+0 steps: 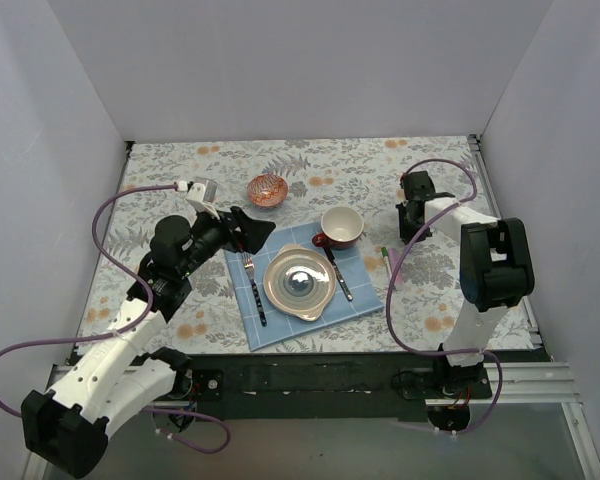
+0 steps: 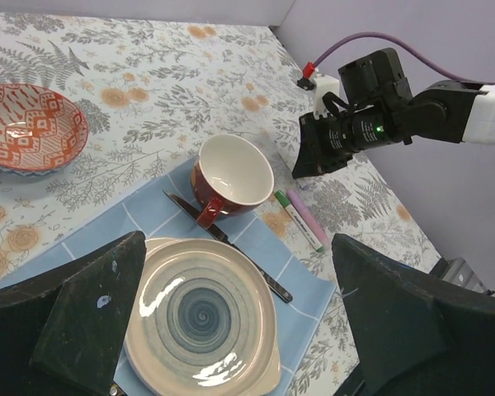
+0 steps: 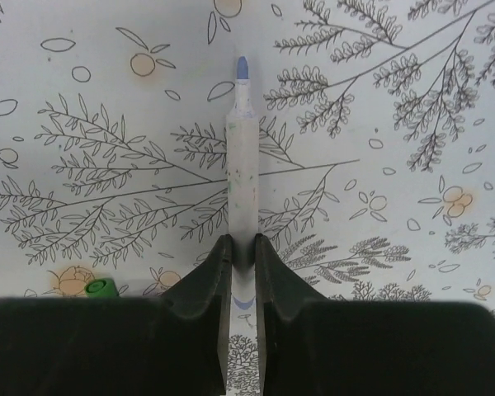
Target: Insert the pens into the pen caps
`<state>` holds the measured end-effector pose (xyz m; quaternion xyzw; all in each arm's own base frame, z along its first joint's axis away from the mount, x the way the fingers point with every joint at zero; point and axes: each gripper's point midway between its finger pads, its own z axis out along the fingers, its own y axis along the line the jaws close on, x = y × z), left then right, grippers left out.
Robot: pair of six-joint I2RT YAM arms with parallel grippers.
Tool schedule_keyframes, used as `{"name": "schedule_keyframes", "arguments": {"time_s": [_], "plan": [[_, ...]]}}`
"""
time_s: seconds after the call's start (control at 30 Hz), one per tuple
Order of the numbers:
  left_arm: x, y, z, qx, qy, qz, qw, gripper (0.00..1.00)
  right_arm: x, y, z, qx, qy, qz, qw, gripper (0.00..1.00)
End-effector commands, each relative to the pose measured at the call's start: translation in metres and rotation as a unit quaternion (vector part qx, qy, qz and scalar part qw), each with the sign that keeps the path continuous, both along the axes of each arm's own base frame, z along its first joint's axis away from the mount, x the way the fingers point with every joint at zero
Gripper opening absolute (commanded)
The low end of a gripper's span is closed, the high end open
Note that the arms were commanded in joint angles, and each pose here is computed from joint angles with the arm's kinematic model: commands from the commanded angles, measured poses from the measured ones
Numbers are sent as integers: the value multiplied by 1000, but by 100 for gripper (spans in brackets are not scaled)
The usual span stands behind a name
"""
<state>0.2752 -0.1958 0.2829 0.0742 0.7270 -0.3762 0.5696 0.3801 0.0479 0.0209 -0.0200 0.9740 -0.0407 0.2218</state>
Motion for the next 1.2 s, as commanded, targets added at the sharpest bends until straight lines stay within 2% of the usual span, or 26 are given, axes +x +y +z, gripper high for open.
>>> {"name": "schedule_keyframes", "arguments": {"time_s": [0.0, 0.13, 0.27, 0.43, 0.5, 0.63, 0.67, 0.7, 0.9, 1.17], "plan": [[1, -8, 8, -16, 18, -13, 1000, 93, -26, -1, 4, 9, 8, -38, 999, 1], [19, -12, 2, -21, 80, 12, 997, 87, -24, 5, 31, 33, -40, -45, 998, 1], [37, -22, -1, -21, 114, 16, 993, 83, -27, 6, 52, 40, -77, -51, 995, 1], [48, -49, 9, -42, 136, -21, 990, 80, -32, 16, 66, 68, -103, -41, 992, 1], [53, -64, 6, -51, 141, -44, 988, 79, -33, 31, 82, 102, -126, -18, 987, 1], [50, -105, 8, -72, 141, -120, 980, 77, -41, 65, 112, 175, -177, 32, 968, 1], [50, -114, 9, -76, 138, -135, 978, 76, -43, 79, 130, 202, -201, 56, 957, 1], [54, -123, -3, -72, 153, -141, 976, 76, -47, 86, 136, 217, -207, 68, 952, 1], [56, -168, -5, -69, 148, -180, 970, 72, -72, 118, 178, 301, -257, 112, 911, 1], [50, -218, -9, -79, 144, -229, 959, 72, -88, 132, 205, 338, -275, 138, 889, 1]]}}
